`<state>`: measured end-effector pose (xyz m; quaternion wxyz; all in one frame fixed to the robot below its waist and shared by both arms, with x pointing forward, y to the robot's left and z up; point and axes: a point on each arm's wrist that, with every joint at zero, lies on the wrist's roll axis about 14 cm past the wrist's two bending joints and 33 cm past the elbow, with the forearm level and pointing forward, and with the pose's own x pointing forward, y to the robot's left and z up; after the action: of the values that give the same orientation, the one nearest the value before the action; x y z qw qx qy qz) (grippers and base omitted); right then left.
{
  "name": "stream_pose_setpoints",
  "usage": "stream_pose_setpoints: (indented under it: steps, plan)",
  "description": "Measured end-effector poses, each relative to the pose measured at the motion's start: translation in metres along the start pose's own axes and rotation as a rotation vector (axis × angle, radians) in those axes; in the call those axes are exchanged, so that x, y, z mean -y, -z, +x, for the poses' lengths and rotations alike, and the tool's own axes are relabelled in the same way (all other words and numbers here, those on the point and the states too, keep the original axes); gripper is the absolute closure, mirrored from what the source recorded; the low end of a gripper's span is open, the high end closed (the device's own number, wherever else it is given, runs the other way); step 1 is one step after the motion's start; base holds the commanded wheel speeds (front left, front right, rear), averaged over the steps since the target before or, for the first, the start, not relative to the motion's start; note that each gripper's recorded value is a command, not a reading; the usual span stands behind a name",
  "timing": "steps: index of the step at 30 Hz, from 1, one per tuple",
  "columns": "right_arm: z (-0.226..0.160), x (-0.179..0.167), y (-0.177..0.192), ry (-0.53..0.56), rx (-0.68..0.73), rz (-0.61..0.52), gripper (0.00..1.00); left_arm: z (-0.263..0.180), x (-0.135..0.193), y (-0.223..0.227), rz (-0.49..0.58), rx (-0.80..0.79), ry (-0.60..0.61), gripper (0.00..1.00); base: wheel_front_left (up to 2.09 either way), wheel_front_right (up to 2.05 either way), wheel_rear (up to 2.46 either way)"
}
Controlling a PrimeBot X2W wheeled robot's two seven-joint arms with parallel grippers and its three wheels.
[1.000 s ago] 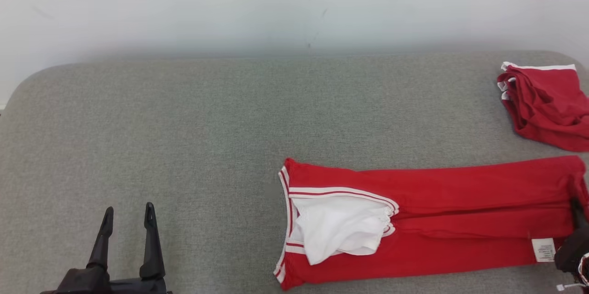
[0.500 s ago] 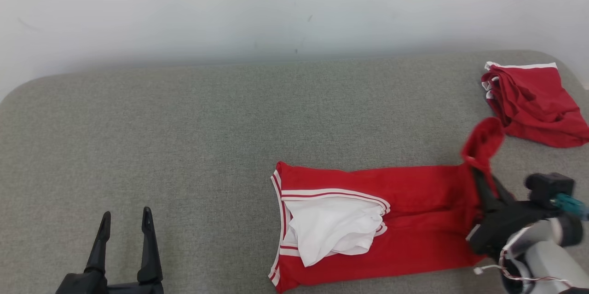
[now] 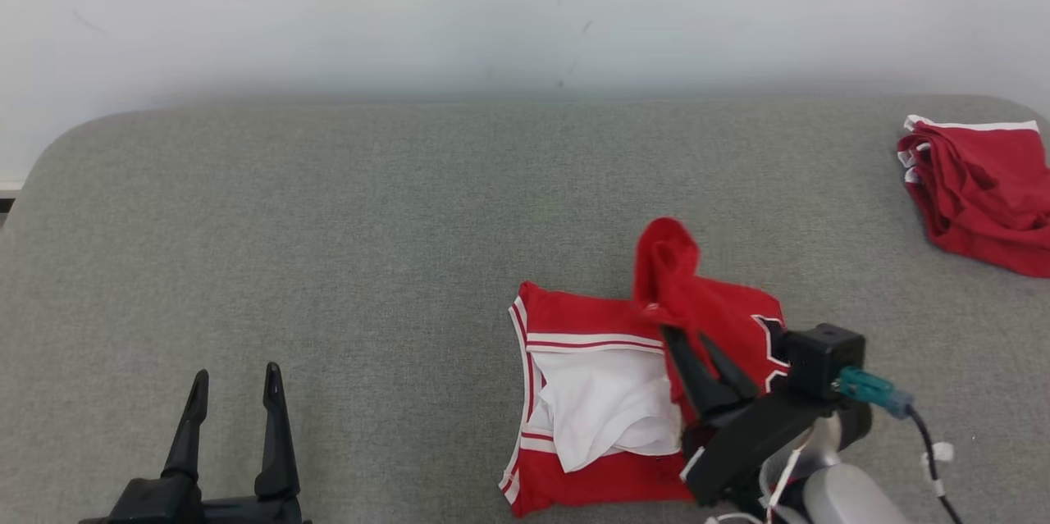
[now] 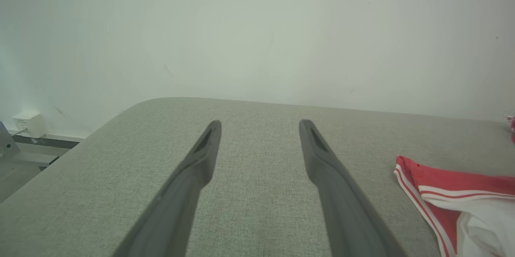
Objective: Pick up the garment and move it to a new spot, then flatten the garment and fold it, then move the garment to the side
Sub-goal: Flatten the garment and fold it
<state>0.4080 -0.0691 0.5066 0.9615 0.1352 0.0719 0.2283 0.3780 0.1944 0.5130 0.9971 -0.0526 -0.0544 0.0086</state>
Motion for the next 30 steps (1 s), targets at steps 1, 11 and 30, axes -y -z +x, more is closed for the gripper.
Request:
stream_pose_setpoints:
  steps: [1,11,30]
  plan:
    - [0.002,-0.008,0.002,-0.015,-0.005,0.013,1.00,0.000,-0.001,0.000,0.000,0.000,-0.002,0.00,0.00,0.00,0.00]
    - [0.014,-0.046,0.033,-0.093,-0.089,0.062,1.00,0.000,-0.005,0.004,-0.010,-0.011,-0.023,0.00,0.00,0.00,0.00]
    - [0.012,-0.002,-0.021,-0.002,0.153,-0.059,0.00,0.002,-0.006,0.000,-0.011,-0.001,-0.024,0.00,0.00,0.00,0.00]
